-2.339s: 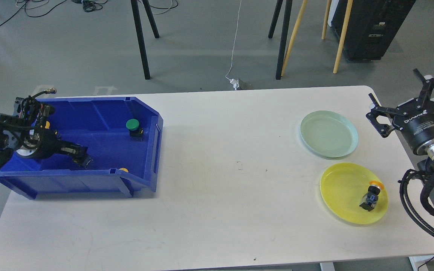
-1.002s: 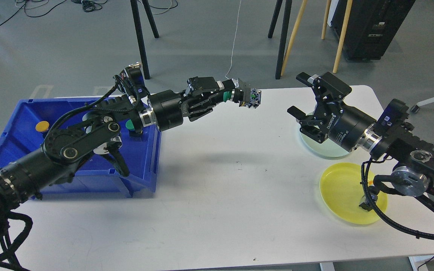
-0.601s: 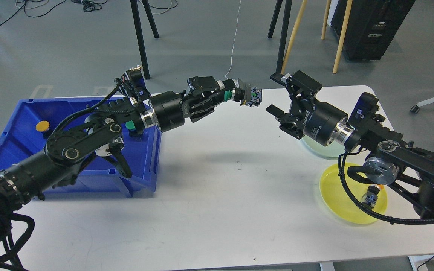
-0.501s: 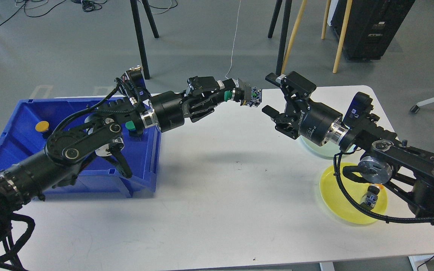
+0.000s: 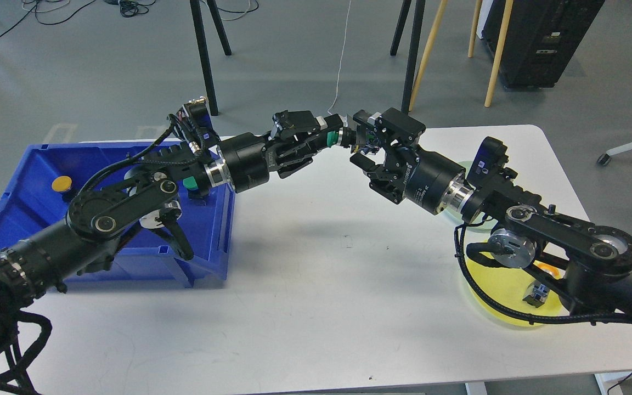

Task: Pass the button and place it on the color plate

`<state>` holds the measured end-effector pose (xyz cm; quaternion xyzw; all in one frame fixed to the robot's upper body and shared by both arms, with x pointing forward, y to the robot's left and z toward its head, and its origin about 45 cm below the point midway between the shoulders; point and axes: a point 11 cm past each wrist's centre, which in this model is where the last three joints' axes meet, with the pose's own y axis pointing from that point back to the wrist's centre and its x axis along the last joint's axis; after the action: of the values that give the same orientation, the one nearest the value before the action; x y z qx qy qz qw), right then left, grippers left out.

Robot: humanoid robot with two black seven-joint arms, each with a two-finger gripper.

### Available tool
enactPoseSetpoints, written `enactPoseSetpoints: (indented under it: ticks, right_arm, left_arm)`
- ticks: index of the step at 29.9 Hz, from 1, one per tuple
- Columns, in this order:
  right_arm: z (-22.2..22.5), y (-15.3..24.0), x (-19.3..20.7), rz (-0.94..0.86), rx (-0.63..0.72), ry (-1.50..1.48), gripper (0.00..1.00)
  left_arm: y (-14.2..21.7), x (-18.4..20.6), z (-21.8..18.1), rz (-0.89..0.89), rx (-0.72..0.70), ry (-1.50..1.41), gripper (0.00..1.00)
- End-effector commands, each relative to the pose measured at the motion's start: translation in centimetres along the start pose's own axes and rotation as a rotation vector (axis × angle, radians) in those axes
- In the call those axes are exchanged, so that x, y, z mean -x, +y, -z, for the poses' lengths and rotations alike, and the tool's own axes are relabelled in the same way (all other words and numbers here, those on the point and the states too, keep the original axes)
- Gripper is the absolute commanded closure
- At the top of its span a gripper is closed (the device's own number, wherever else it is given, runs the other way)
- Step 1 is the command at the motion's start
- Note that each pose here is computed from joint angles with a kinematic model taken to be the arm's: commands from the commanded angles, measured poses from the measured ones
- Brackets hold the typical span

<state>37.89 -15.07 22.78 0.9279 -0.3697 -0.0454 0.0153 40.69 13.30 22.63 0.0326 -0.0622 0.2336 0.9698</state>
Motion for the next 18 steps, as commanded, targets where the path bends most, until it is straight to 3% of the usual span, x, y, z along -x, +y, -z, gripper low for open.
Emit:
enactPoseSetpoints:
  ticks: [1, 5, 10, 11, 14, 18]
  right_arm:
    - [0.09, -0.03, 0.06, 0.001, -0.004, -0.001, 0.19]
    - [0.05, -0.03, 0.1, 0.0, -0.001, -0.001, 0.38]
    - [-0.03, -0.03, 0.05, -0.002, 0.0, 0.011, 0.82]
    - [-0.06, -0.06, -0.03, -0.01, 0.001, 0.015, 0.87]
    - [-0.11, -0.14, -0.14, -0.035, -0.001, 0.02, 0.95]
    - [0.03, -0.22, -0.21, -0.048, -0.007, 0.017, 0.98]
  left_arm:
    - [0.02, -0.05, 0.0, -0.004, 0.003, 0.008, 0.92]
    - [0.03, 0.01, 0.04, -0.004, 0.003, 0.01, 0.92]
    - [0.03, 0.01, 0.04, -0.004, 0.003, 0.01, 0.92]
    - [0.03, 0.01, 0.04, -0.004, 0.003, 0.01, 0.92]
    - [0.16, 0.15, 0.34, -0.005, 0.0, 0.016, 0.92]
    - [0.16, 0.15, 0.34, -0.005, 0.0, 0.016, 0.91]
